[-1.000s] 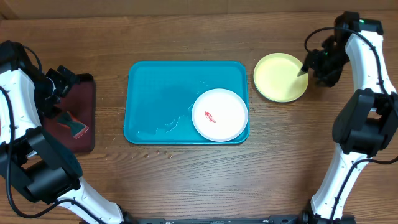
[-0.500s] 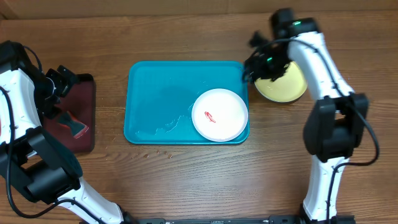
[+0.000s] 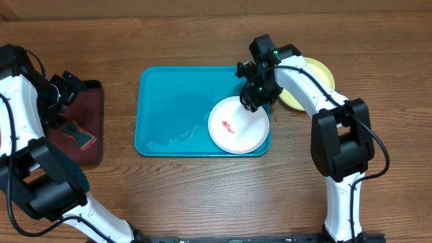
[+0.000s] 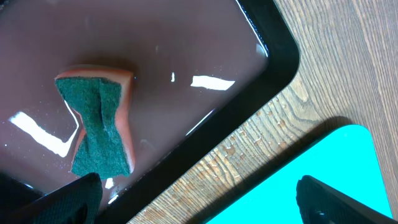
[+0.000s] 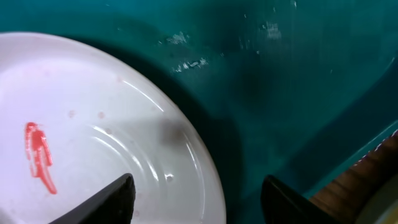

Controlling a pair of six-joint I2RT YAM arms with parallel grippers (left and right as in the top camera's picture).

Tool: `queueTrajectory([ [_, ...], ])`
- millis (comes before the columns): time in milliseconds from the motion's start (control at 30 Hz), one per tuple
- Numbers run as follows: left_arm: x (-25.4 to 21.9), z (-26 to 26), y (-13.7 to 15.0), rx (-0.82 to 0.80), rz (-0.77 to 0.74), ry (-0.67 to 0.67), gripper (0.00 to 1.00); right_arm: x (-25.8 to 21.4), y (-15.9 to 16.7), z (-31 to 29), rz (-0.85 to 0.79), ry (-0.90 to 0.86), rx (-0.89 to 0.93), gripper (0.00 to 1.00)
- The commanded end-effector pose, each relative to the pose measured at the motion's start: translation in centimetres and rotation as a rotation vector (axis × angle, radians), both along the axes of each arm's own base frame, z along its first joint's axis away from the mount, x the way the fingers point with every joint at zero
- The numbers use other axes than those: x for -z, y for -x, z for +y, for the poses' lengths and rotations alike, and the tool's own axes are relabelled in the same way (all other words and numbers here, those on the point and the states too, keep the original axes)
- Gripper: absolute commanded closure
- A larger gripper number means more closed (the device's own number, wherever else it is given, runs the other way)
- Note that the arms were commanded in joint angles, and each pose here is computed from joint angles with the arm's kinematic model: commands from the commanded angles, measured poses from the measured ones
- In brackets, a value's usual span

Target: Clean dirty plates on tray and stack at the side

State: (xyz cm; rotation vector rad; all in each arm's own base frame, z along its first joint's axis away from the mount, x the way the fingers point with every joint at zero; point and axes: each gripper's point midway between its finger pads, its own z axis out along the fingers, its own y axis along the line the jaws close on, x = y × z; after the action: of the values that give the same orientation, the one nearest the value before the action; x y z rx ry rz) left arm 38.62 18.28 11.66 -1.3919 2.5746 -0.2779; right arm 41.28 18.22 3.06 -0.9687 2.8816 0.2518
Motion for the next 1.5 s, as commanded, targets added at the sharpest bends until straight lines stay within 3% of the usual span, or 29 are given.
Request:
queueTrajectory([
  [0,-0.7,-0.1,-0.4,0.002,-0.023,0.000,0.00,0.0,0.4,-0.5,-0.015,0.011,-0.010,0.39],
  [267,-0.7,-0.1,-0.4,0.002,-0.023,0.000,0.00,1.1,1.1,-0.7,0.019,0.013,0.049,0.75],
  [467,-0.7,-0.1,-0.4,0.002,-0.023,0.000,0.00,0.8,0.4,0.6,0.042,-0.063,0.272,0.96],
  [633,-0.7,-0.1,-0.4,0.002,-0.022,0.000,0.00,0.1,-0.1,3.7,0.107,-0.201,0.507,0.96],
  [900,-0.7,-0.2,-0.4,0.003,-0.023,0.000,0.00,1.4,0.2,5.0,0.067,-0.136,0.490,0.70],
  [1100,-0.7,-0.2,-0.4,0.003,-0.023,0.000,0.00,3.2,0.6,3.6,0.063,-0.040,0.503,0.69],
  [1167,-0.7,-0.2,-0.4,0.003,-0.023,0.000,0.00,3.2,0.7,3.6,0.067,-0.038,0.504,0.69],
  [1300,-0.7,-0.2,-0.4,0.003,-0.023,0.000,0.00,3.2,0.9,3.7,0.076,-0.041,0.501,0.92],
  [1467,-0.7,-0.2,-0.4,0.003,-0.023,0.000,0.00,3.2,1.4,4.5,0.114,-0.074,0.493,0.96],
])
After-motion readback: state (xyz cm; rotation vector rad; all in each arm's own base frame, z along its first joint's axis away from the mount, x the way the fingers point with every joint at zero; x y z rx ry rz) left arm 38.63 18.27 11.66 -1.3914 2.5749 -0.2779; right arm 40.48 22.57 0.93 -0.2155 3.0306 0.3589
